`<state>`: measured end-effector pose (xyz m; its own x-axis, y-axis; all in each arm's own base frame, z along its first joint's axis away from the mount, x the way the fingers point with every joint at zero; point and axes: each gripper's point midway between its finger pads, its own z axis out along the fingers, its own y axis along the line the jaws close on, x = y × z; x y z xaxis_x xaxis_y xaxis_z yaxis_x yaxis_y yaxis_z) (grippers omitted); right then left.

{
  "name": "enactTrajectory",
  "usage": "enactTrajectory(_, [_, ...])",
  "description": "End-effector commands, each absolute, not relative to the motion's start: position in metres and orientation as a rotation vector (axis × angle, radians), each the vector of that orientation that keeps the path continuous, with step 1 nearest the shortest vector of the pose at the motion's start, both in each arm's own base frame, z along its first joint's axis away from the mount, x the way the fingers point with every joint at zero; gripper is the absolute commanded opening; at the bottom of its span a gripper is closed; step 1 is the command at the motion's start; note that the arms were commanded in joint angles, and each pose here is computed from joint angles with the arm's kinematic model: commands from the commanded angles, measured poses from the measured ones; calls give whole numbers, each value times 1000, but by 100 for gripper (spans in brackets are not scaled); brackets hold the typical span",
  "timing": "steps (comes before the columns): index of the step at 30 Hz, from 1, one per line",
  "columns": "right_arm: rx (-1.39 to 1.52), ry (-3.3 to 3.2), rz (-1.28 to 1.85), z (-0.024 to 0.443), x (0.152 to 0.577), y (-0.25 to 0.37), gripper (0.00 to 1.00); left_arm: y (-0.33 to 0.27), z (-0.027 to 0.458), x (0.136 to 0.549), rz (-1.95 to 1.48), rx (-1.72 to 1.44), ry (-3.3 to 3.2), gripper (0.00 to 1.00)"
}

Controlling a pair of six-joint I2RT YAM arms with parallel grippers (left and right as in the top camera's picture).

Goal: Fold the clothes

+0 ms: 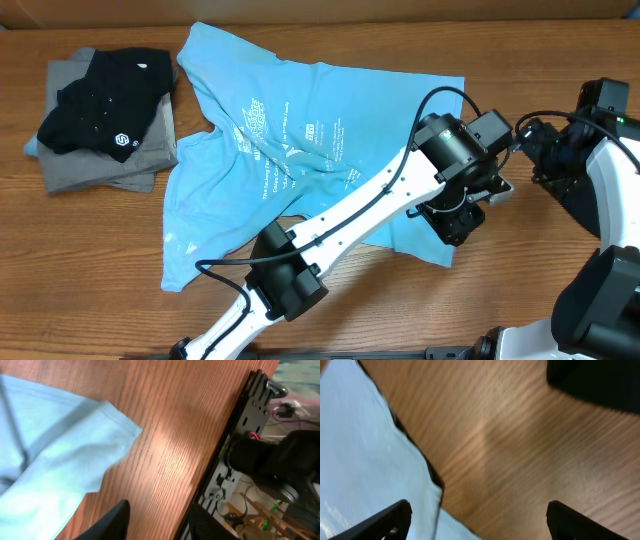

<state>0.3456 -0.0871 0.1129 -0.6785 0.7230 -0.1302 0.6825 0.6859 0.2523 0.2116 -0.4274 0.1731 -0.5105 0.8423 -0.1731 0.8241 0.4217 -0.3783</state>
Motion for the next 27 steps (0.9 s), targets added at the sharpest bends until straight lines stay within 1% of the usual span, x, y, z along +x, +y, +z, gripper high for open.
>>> enactTrajectory(1, [1045, 2732, 403, 117, 345, -70, 89, -411, 203, 245, 593, -1540, -2773, 47])
enactTrajectory(3, [1060, 2792, 420, 115, 332, -61, 89, -393, 220, 270, 500, -1516, -2906, 48])
enactTrajectory(5, [1036, 2870, 423, 113, 317, -51, 88, -379, 238, 291, 468, -1486, -3018, 53])
enactTrajectory(8, [979, 2994, 430, 105, 296, -32, 87, -347, 269, 323, 392, -1404, -3203, 56])
enactTrajectory(12, [903, 3124, 429, 79, 271, -4, 81, -299, 305, 351, 312, -1248, -3391, 57])
enactTrajectory(17, [830, 3228, 412, 37, 240, 27, 81, -236, 347, 371, 307, -1042, -3570, 57])
enactTrajectory(21, [873, 3267, 390, 14, 218, 35, 78, -174, 377, 384, 147, -809, -3737, 61])
enactTrajectory(25, [955, 3272, 396, 1, 203, 38, 77, -121, 401, 385, 77, -585, -3842, 62])
enactTrajectory(27, [971, 3262, 442, -6, 200, 43, 73, -95, 407, 382, 37, -464, -3869, 63])
